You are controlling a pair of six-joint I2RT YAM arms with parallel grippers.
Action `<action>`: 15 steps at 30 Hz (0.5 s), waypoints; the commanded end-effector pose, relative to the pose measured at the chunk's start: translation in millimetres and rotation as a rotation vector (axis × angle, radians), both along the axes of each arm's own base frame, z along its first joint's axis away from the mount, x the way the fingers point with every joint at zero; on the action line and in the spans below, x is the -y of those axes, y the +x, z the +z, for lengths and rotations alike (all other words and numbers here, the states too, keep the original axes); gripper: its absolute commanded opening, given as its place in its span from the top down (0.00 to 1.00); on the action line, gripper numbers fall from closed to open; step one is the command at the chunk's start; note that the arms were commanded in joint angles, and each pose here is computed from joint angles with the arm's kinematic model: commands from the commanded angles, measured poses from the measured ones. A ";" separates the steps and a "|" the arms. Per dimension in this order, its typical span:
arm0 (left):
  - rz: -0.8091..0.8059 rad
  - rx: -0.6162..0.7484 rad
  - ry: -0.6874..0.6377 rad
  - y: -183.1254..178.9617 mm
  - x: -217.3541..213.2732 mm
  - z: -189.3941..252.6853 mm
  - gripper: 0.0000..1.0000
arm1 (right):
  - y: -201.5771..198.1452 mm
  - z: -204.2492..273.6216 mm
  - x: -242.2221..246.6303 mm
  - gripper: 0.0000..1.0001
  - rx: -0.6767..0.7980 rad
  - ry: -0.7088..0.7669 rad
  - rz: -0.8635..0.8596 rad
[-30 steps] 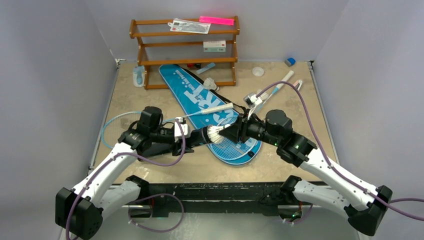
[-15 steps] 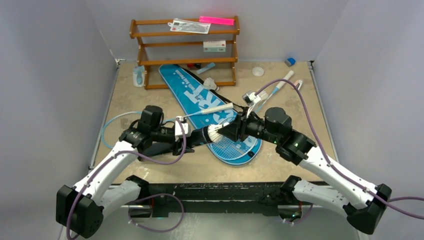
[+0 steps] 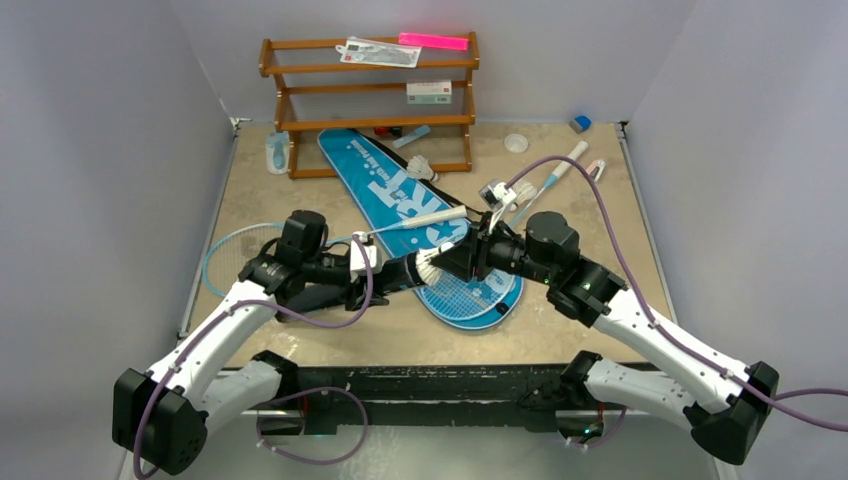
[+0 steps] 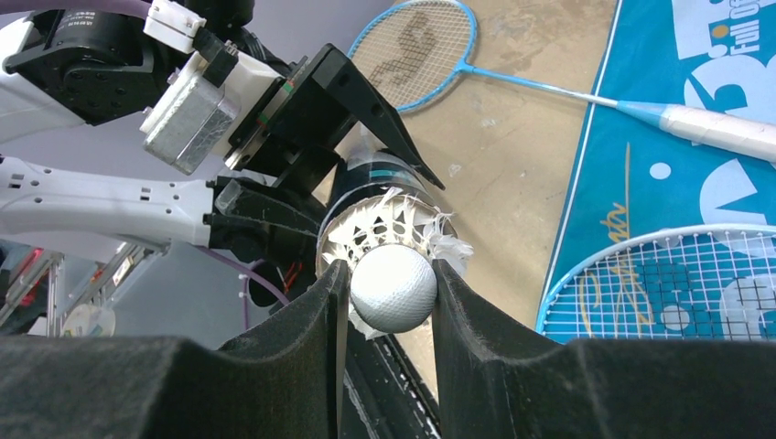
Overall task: Pack up the badminton gear
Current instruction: Place the shuttlecock at the shuttle tube.
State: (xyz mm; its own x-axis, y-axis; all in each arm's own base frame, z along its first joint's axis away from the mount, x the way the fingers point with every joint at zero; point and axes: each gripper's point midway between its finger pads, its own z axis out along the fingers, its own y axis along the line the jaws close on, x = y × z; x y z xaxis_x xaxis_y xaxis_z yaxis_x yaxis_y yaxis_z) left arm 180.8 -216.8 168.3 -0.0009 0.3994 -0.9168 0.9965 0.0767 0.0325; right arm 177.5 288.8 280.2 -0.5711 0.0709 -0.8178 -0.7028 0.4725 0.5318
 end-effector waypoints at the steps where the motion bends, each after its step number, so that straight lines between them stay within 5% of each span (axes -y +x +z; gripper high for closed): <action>1: -0.067 -0.021 -0.063 -9.4 8.2 14.6 0.78 | -2.4 39.6 -9.2 0.72 0.073 0.099 0.045; 15: -0.145 -0.025 -0.107 -22.0 12.0 20.8 0.77 | 6.8 37.5 -8.1 0.69 0.160 0.045 0.040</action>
